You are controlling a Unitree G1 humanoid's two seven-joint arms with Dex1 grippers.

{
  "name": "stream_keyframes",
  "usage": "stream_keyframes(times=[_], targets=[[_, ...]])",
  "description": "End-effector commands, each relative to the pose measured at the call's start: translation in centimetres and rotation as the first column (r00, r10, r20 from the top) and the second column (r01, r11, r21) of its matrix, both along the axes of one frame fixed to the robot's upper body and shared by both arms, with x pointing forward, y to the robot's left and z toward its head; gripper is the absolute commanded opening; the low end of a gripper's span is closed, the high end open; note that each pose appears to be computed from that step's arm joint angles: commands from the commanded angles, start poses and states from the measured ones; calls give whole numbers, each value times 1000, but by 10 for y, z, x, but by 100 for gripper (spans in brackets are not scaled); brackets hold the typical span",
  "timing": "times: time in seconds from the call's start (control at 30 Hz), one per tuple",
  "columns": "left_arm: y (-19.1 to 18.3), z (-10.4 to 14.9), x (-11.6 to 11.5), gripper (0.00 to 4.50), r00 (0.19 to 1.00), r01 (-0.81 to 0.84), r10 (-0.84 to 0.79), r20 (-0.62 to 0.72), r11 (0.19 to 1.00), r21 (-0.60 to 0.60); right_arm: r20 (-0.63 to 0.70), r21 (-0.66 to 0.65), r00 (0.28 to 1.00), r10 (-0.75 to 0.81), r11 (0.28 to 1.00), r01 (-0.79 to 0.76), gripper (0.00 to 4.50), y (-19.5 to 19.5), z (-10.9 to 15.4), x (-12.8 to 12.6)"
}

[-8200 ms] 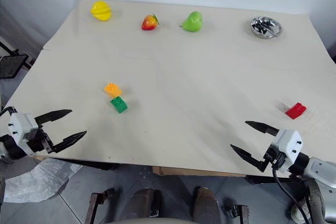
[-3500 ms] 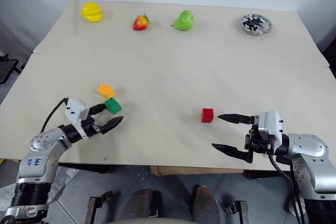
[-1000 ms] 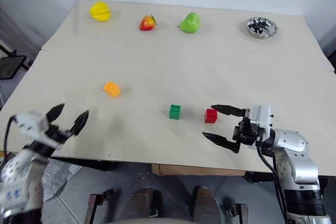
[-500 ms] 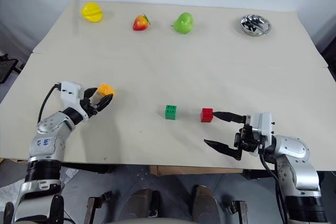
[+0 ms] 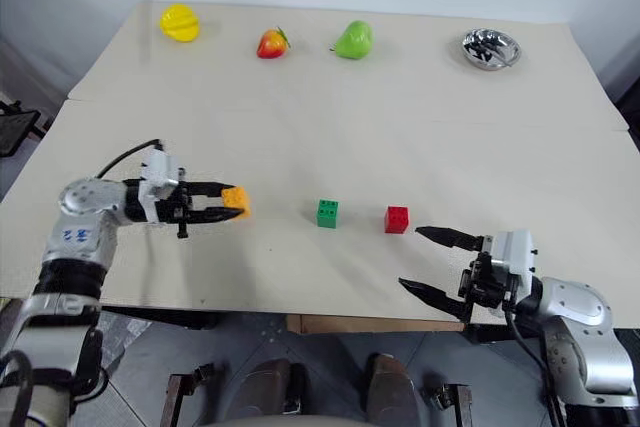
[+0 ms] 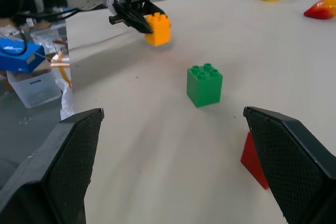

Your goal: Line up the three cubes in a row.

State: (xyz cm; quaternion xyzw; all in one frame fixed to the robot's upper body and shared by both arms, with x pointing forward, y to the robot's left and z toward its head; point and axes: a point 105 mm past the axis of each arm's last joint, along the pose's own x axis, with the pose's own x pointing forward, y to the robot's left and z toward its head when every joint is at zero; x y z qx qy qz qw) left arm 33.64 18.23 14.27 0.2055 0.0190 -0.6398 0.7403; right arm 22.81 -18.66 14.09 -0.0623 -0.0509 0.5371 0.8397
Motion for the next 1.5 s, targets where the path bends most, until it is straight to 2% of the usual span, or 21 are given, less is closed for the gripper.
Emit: stream_keyframes(times=[0.03,0.17,0.27,0.5,0.57,0.77,0.93,1.1,1.17,1.23,1.3,1.5], targets=[[-9,-7,6,150,994,110,-112,12,988,109,26,-8,1000,5,1000,-5,450,-2,11,-5],[-22,-14,17,150,992,121,-126,28,982,147,18,-16,1000,3,1000,-3,450,-1,11,-11],[-31,-14,23,150,994,104,-109,28,986,130,2,-22,1000,-6,1000,6,450,-1,10,-18],[-45,-15,22,150,987,160,-161,-1,981,109,-9,-29,1000,-27,999,27,450,-1,10,-22],[-45,-13,25,228,991,132,-130,-22,987,87,-10,-29,1000,-26,999,26,450,-1,10,-21],[-26,9,27,404,993,90,-92,67,995,39,-3,-35,1000,-1,999,1,450,0,13,-18],[20,18,10,404,994,19,-21,105,1000,21,29,-43,999,12,999,-11,450,-5,19,-15],[65,23,-18,404,991,-117,122,56,990,-76,42,-25,999,18,1000,-17,450,-17,25,-14],[76,27,-23,404,971,-208,219,99,972,-114,114,-32,993,9,999,-5,450,-22,27,-9],[83,29,-27,404,956,-251,264,126,962,-111,131,-8,991,22,1000,-21,450,-20,28,-5],[80,34,-32,404,955,-261,279,104,952,-157,114,35,993,33,999,-37,450,-15,28,-2],[74,29,-53,404,961,-258,270,54,952,-164,94,11,994,55,998,-56,450,-17,17,10]])
